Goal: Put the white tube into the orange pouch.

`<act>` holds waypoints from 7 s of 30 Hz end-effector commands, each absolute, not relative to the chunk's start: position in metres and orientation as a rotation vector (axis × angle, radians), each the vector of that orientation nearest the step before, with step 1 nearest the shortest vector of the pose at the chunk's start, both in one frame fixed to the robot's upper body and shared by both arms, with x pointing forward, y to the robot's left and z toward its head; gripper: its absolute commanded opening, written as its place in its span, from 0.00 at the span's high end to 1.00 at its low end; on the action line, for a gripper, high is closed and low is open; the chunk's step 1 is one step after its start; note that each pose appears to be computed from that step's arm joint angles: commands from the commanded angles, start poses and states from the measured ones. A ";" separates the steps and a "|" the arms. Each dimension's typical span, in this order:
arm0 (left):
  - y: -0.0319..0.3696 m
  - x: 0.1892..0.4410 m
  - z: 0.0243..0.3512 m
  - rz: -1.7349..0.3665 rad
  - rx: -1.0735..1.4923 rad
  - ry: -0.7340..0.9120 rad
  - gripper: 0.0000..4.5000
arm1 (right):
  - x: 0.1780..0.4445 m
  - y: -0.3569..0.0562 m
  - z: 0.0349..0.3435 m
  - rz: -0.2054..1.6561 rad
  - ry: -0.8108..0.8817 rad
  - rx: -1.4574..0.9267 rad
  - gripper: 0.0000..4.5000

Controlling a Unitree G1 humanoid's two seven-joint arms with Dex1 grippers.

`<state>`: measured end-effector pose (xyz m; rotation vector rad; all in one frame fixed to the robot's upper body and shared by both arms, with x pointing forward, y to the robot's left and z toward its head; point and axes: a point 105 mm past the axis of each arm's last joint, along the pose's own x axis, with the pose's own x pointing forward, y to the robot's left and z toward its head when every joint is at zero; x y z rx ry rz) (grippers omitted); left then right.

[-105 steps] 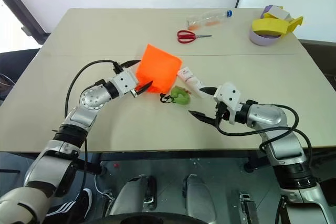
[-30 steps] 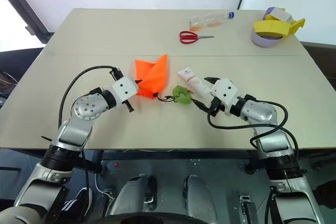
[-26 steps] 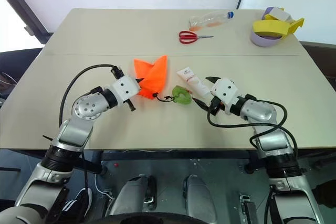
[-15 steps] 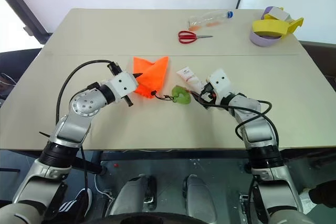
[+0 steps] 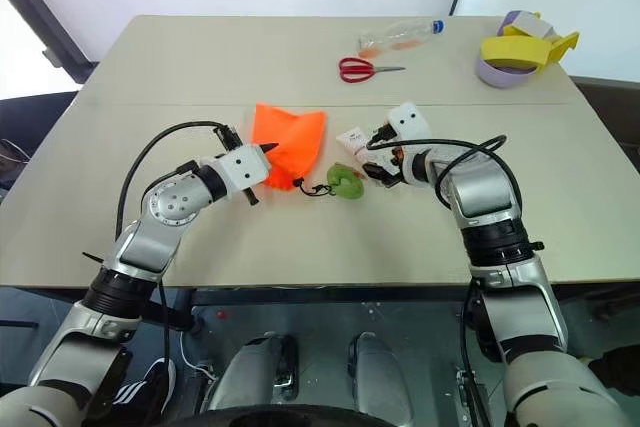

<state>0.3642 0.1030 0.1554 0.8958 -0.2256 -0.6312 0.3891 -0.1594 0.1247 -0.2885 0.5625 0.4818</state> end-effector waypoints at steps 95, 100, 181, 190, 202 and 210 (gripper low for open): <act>0.080 0.344 0.161 -0.756 0.799 -0.215 1.00 | 0.353 -0.027 0.132 0.599 0.506 -0.050 0.60; 0.075 0.341 0.162 -0.768 0.783 -0.227 1.00 | 0.361 -0.016 0.138 0.594 0.502 -0.037 0.60; 0.108 0.332 0.127 -0.775 0.875 -0.171 1.00 | 0.338 -0.076 0.160 0.913 0.170 -0.383 0.01; 0.109 0.330 0.128 -0.776 0.883 -0.177 1.00 | 0.373 -0.102 0.143 0.732 0.338 -0.212 0.01; 0.104 0.328 0.125 -0.785 0.869 -0.168 1.00 | 0.393 -0.108 0.122 0.586 0.423 -0.182 0.01; 0.102 0.329 0.126 -0.786 0.874 -0.179 1.00 | 0.383 -0.107 0.112 0.652 0.455 -0.309 0.79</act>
